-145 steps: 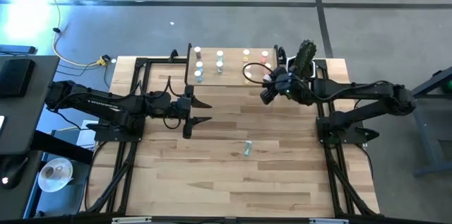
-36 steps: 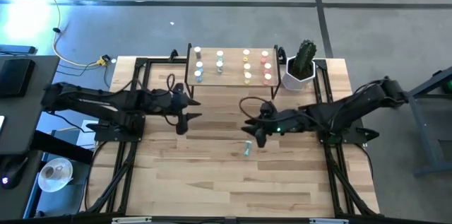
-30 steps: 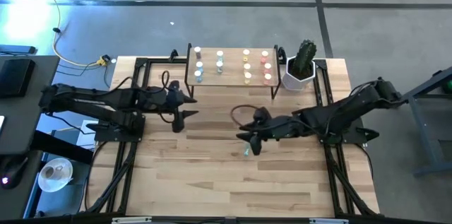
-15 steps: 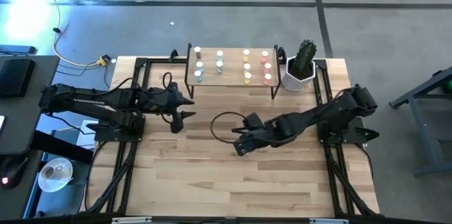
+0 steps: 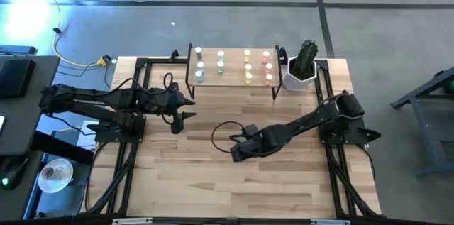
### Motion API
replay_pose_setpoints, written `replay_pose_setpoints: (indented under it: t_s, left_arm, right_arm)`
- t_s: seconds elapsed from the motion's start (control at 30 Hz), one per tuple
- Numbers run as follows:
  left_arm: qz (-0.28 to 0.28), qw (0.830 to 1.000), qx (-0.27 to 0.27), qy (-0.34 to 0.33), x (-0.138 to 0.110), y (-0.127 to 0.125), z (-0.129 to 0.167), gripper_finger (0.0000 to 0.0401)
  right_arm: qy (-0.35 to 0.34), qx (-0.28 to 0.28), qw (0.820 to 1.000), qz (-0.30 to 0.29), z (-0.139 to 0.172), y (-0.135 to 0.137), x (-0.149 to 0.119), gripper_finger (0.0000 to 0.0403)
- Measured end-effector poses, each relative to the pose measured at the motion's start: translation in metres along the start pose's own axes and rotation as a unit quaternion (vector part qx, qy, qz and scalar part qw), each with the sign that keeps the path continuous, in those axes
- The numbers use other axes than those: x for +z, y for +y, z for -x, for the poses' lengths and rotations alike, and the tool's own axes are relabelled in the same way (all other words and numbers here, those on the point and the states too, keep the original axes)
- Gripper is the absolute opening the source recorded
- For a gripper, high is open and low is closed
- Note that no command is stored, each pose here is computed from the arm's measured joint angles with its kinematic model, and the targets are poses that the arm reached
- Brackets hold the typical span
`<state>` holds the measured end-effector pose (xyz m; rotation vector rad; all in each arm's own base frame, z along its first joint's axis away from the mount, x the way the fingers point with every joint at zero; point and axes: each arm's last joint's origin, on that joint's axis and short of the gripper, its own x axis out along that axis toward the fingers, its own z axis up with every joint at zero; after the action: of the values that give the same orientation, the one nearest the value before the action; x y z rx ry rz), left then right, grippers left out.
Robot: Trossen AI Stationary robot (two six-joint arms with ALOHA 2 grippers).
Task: Pick and place medicine bottles onto shelf by color
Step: Put the blue pill bottle on the shelf aligned with the other blue pill bottles
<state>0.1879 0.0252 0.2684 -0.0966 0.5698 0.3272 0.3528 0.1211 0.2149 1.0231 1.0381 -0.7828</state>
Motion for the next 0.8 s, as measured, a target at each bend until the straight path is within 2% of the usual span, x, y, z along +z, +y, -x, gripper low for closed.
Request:
replay_pose_setpoints:
  t_s: [0.27,0.8]
  left_arm:
    - [0.000,1.000,0.000,0.000,0.000,0.000,0.000,0.0193]
    - [-0.001,1.000,0.000,0.002,0.000,0.000,0.000,0.0193]
  right_arm:
    - [0.003,-0.048,0.999,-0.009,-0.024,-0.004,-0.004,0.0179]
    - [0.004,-0.098,0.995,-0.032,-0.063,-0.007,-0.010,0.0179]
